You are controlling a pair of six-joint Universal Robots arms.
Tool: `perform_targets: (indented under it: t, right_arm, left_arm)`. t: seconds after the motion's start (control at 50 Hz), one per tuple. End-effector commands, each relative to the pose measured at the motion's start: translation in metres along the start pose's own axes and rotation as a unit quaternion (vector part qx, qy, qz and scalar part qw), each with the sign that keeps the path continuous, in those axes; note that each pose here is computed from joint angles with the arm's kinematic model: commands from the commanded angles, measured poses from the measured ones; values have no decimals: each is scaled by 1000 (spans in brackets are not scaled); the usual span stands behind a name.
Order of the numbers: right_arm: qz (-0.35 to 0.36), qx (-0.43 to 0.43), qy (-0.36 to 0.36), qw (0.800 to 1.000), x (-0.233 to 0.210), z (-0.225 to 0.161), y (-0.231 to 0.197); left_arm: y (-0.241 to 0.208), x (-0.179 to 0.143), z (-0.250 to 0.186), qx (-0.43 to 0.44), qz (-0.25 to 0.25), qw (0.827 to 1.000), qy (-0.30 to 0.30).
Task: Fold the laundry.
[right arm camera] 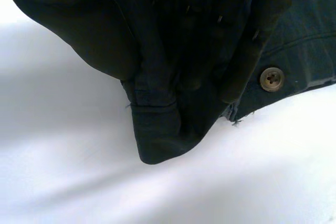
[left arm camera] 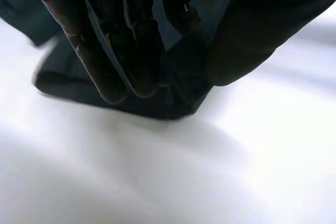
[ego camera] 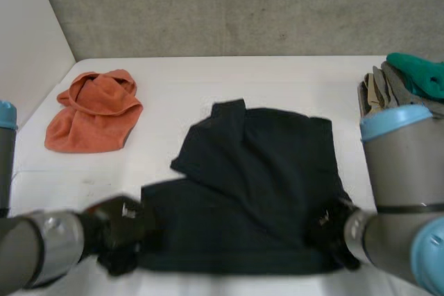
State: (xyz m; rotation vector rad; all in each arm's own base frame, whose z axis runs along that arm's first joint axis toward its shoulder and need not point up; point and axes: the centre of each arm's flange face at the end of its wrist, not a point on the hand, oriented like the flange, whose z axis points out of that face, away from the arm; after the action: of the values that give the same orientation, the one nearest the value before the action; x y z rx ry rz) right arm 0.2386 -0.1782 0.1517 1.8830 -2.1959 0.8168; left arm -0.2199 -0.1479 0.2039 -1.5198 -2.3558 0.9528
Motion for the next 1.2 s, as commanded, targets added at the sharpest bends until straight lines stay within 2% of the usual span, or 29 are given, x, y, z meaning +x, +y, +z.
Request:
perform_targets:
  t: [0.02,0.12,0.26,0.3,0.34,0.38,0.4,0.42,0.44,0.46,0.48,0.5,0.52,0.54,0.56,0.58,0.6,0.62,0.68,0.7,0.72,0.92,0.94,0.96,1.02,1.04,1.1,1.12,1.2]
  right_arm:
    - [-15,33,40,999,6,-7,3]
    - [43,63,70,995,19,-3,-9]
    - [80,109,136,981,42,15,-22]
    - [76,143,191,968,65,22,-36]
    - [75,171,241,952,86,22,-49]
    - [81,222,329,914,126,11,-74]
    - [85,242,358,898,138,4,-83]
    - [92,267,389,877,151,-5,-94]
    - [108,325,440,830,174,-26,-113]
    - [115,355,460,806,184,-38,-122]
    - [123,384,478,780,193,-49,-129]
    - [130,415,496,752,202,-61,-136]
    - [139,474,522,695,215,-83,-148]
    - [140,503,533,666,220,-93,-152]
    - [138,532,540,637,224,-102,-157]
    - [128,583,551,583,230,-118,-164]
    - [120,607,551,560,231,-124,-169]
    - [115,619,551,548,230,-126,-171]
    - [105,634,547,537,231,-124,-176]
    - [108,633,544,541,231,-120,-176]
    - [110,633,538,547,231,-116,-177]
    - [150,617,445,632,224,-47,-171]
    - [150,612,438,641,222,-39,-169]
    - [153,599,424,662,219,-22,-164]
    - [158,572,395,701,208,8,-155]
    - [161,551,376,727,200,26,-147]
    - [163,516,342,768,183,53,-135]
    - [160,489,319,796,169,68,-125]
    - [141,426,270,852,139,82,-105]
  left_arm:
    - [-4,4,-8,-15,38,999,19]
    - [-20,-13,21,42,42,998,-29]
    - [-46,-46,61,118,4,989,-94]
    - [-61,-61,69,155,8,981,-119]
    - [-93,-87,69,226,20,959,-169]
    - [-118,-106,60,282,25,936,-208]
    - [-146,-125,43,351,26,903,-248]
    - [-160,-135,34,387,26,882,-269]
    - [-175,-145,22,426,28,857,-289]
    - [-187,-155,9,463,27,830,-309]
    - [-210,-174,-20,537,21,769,-345]
    - [-218,-181,-34,571,14,739,-358]
    - [-226,-187,-49,603,6,708,-369]
    - [-232,-192,-63,630,-3,678,-377]
    - [-239,-198,-85,675,-24,630,-383]
    - [-241,-200,-93,689,-33,614,-383]
    - [-241,-201,-97,698,-44,607,-377]
    - [-242,-201,-100,704,-50,605,-369]
    - [-237,-201,-93,691,-59,629,-350]
    - [-232,-198,-84,674,-62,653,-340]
    - [-229,-196,-78,665,-67,664,-335]
    - [-184,-165,-20,581,-102,754,-288]
    - [-174,-157,-7,564,-105,771,-277]
    - [-169,-153,0,553,-106,780,-272]
    - [-144,-136,27,507,-108,817,-252]
    - [-137,-131,34,493,-109,827,-247]
    - [-109,-112,59,439,-106,862,-228]
    - [-101,-109,64,424,-107,871,-225]
    - [-67,-89,78,345,-107,910,-205]
